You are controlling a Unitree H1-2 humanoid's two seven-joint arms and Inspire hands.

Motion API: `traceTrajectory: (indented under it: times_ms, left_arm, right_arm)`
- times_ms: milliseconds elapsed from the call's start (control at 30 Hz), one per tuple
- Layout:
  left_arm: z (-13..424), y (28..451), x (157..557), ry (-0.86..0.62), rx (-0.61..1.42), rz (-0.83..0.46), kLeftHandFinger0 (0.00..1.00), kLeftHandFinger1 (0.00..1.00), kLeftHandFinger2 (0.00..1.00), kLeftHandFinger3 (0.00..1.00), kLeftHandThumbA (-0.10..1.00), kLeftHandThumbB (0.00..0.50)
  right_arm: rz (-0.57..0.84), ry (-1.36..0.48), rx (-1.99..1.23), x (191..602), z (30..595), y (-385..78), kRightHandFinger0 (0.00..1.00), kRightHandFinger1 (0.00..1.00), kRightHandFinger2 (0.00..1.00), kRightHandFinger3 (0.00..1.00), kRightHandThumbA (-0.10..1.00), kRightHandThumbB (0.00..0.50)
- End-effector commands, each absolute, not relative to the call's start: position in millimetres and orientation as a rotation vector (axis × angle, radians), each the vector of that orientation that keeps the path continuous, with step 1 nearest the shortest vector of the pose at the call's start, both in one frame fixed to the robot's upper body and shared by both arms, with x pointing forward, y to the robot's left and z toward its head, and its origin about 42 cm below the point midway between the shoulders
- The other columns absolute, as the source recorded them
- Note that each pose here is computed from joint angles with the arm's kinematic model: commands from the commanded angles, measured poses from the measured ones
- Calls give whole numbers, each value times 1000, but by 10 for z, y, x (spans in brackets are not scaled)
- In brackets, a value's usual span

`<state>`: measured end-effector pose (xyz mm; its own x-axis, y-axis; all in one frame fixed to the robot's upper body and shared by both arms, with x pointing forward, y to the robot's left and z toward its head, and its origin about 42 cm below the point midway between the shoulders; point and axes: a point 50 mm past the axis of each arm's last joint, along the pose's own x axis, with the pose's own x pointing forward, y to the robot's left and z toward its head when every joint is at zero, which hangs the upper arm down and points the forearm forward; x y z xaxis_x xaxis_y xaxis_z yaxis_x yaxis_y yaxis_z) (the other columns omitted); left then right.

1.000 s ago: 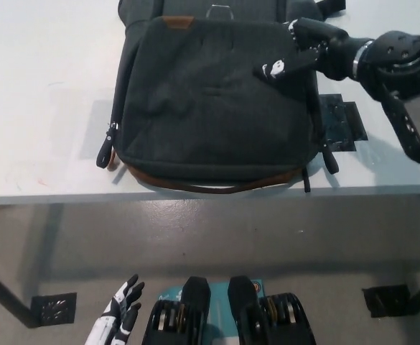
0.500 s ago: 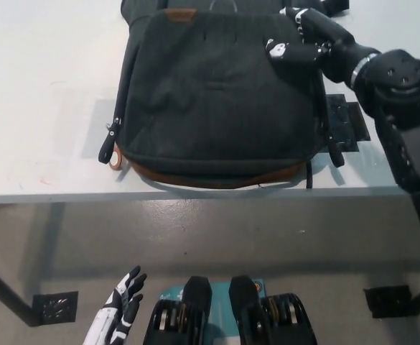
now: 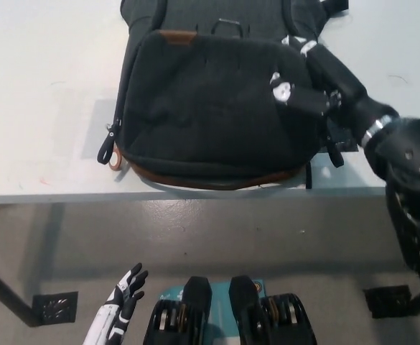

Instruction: A bag is kept in the middle of the table with its flap loosely closed and the robot uses its right hand to adjust it and opens it

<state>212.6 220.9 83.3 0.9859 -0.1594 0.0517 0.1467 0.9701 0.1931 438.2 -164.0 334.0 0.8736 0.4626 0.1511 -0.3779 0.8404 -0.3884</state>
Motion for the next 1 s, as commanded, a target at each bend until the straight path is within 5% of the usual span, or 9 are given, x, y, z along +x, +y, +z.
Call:
traceTrajectory:
  times_ms: [0, 600, 700, 733, 800, 833, 867, 967]
  left_arm:
    - [957, 2253, 2237, -142, 235, -175, 1000, 1000, 1000, 1000, 990, 41]
    - [898, 2253, 2189, -121, 233, -158, 1000, 1000, 1000, 1000, 987, 30]
    - [876, 2247, 2172, -120, 224, -163, 1000, 1000, 1000, 1000, 974, 24]
    - [874, 2242, 2170, -120, 224, -165, 1000, 1000, 1000, 1000, 972, 25]
    - [879, 2230, 2181, -122, 221, -167, 1000, 1000, 1000, 1000, 971, 35]
    - [880, 2232, 2186, -120, 216, -164, 1000, 1000, 1000, 1000, 968, 39]
    - [885, 2242, 2191, -121, 217, -162, 1000, 1000, 1000, 1000, 968, 38]
    - [887, 2238, 2229, -128, 216, -162, 1000, 1000, 1000, 1000, 969, 31]
  right_arm:
    - [308, -712, -479, 3323, 4006, -1675, 35, 442, 772, 842, -100, 133]
    - [310, -102, -470, 3082, 1744, -1573, 72, 488, 782, 803, -100, 113]
    - [323, 69, -628, 3104, 1288, -1603, 214, 641, 961, 977, -100, 169]
    - [320, 85, -649, 3099, 1244, -1609, 286, 678, 939, 971, -100, 168]
    - [380, 181, -760, 3124, 1074, -1633, 729, 1000, 1000, 1000, 450, 173]
    - [499, 237, -855, 3137, 1000, -1652, 1000, 1000, 1000, 1000, 762, 195]
    - [542, 250, -936, 3144, 963, -1645, 1000, 1000, 1000, 1000, 994, 246]
    - [573, 258, -1104, 3172, 865, -1616, 1000, 1000, 1000, 1000, 1000, 299]
